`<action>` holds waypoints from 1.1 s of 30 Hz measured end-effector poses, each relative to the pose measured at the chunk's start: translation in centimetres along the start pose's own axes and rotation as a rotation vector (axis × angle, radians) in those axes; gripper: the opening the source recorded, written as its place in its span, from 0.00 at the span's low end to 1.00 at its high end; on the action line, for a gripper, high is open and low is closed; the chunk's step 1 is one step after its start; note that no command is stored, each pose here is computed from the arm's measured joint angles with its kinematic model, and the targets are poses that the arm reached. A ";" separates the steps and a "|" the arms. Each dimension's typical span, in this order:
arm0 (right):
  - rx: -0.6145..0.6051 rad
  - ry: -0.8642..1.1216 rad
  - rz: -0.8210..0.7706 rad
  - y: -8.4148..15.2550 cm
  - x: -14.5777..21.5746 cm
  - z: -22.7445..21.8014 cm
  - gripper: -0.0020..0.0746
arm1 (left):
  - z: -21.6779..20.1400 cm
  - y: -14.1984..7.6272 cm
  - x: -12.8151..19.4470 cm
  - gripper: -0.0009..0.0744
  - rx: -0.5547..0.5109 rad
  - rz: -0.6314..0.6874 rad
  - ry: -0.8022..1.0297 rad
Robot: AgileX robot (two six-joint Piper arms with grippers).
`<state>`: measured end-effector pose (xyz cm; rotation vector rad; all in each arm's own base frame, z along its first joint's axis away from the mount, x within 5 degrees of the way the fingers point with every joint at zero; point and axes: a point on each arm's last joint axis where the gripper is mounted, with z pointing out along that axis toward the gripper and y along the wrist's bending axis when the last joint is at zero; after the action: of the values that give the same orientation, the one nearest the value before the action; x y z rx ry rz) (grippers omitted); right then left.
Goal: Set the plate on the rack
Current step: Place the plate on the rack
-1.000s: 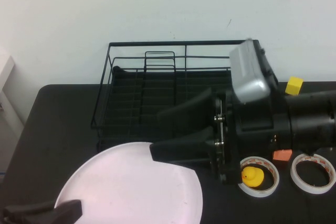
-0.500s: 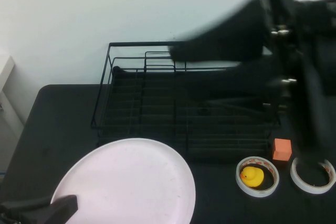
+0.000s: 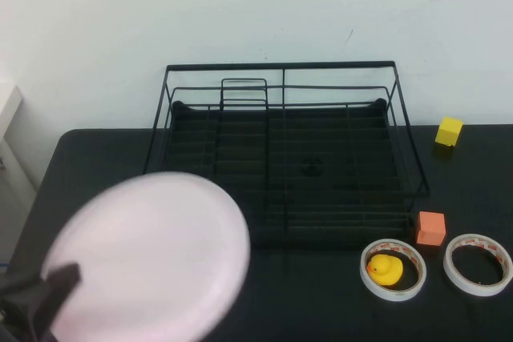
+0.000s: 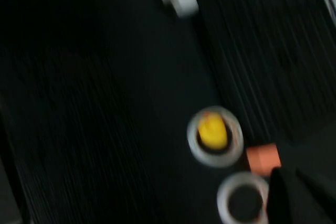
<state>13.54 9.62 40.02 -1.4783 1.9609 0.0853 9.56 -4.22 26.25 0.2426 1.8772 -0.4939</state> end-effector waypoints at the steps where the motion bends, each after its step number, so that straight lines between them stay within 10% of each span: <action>1: 0.022 0.035 0.014 0.3 0.9 0.1 0.03 | 0.0 0.2 -0.2 0.11 -0.025 0.019 -0.026; 22: 0.083 0.012 0.099 7.9 11.6 6.2 0.03 | 0.2 0.4 -10.5 0.11 -0.138 0.254 -0.319; 33: 0.090 0.000 0.062 8.1 12.0 7.0 0.03 | 9.3 1.6 -15.9 0.11 0.060 0.454 -0.170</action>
<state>8.13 5.54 25.41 -1.3604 1.9844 0.0238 23.67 -5.81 38.03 0.6299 1.5793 -0.2501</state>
